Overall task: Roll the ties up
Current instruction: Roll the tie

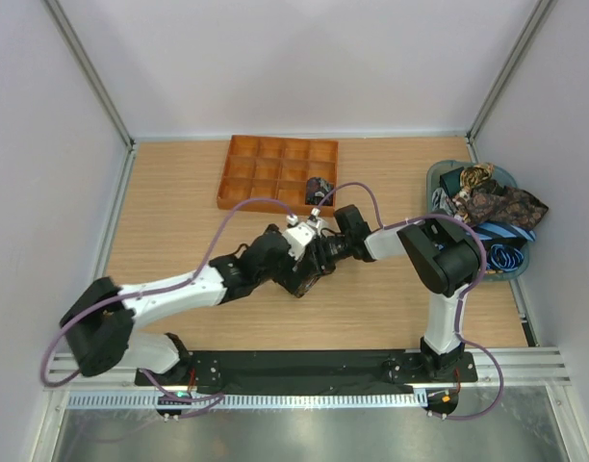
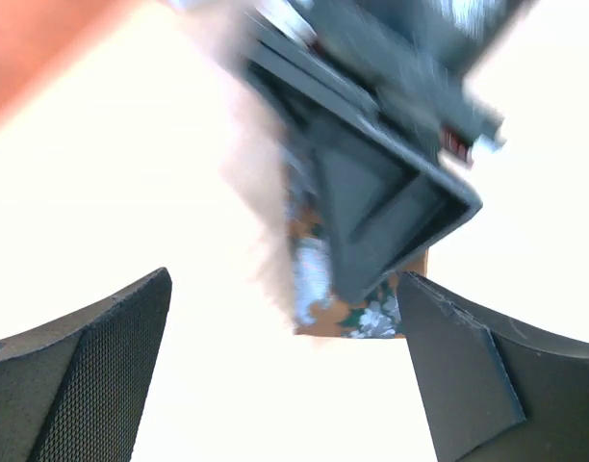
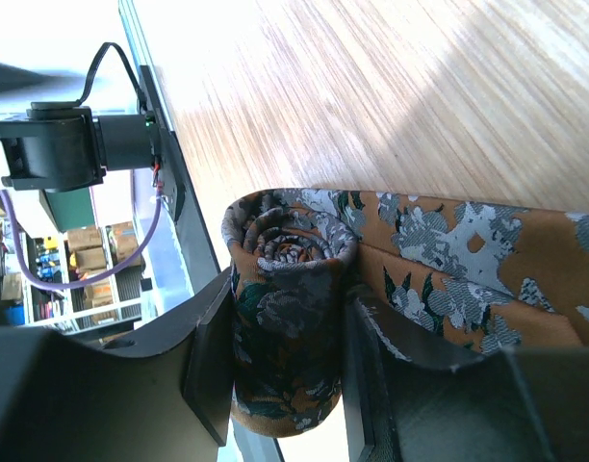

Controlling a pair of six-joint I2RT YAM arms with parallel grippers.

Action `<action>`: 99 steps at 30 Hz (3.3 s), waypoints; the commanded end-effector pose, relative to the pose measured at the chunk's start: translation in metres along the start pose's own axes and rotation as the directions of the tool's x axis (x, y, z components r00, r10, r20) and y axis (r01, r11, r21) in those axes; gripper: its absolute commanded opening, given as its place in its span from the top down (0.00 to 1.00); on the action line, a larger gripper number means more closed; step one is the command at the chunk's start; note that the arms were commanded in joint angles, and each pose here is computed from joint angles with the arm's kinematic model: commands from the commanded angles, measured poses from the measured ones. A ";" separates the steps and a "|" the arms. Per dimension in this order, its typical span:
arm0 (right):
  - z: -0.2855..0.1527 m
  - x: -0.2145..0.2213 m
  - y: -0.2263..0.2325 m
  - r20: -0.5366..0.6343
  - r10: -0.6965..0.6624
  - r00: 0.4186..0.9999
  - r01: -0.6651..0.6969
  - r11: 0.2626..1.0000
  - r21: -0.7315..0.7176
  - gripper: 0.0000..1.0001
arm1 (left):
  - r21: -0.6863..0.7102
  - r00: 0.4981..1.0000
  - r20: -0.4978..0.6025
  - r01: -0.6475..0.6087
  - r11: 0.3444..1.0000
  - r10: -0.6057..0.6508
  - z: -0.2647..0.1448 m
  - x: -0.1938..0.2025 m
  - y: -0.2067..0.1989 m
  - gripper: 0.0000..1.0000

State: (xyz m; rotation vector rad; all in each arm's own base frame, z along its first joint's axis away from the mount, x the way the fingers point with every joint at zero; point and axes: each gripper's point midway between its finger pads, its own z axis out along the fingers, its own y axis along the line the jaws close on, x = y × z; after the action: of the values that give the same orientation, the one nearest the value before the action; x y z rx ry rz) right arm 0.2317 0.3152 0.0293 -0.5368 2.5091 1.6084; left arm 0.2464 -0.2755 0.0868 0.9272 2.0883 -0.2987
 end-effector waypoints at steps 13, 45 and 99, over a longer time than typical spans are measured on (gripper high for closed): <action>0.002 0.025 -0.039 -0.030 0.044 0.999 -0.039 0.990 0.133 0.86 | -0.182 0.868 0.413 0.376 0.908 -0.277 -0.045 -0.046 0.054 0.00; 0.006 0.027 -0.042 -0.044 0.064 0.997 -0.058 0.991 0.120 0.87 | 0.118 0.998 0.056 0.028 0.993 -0.035 0.027 -0.001 -0.032 0.00; -0.013 -0.019 -0.016 0.034 0.082 0.996 -0.084 0.994 0.074 0.45 | 0.046 0.953 -0.302 0.048 0.998 -0.032 0.058 0.072 -0.031 1.00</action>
State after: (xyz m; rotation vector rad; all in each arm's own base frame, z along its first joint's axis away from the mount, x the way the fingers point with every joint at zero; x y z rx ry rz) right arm 0.2398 0.3081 0.0314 -0.4473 2.5543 1.7089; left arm 0.2390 -0.3123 0.0183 0.9817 2.2775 -0.3558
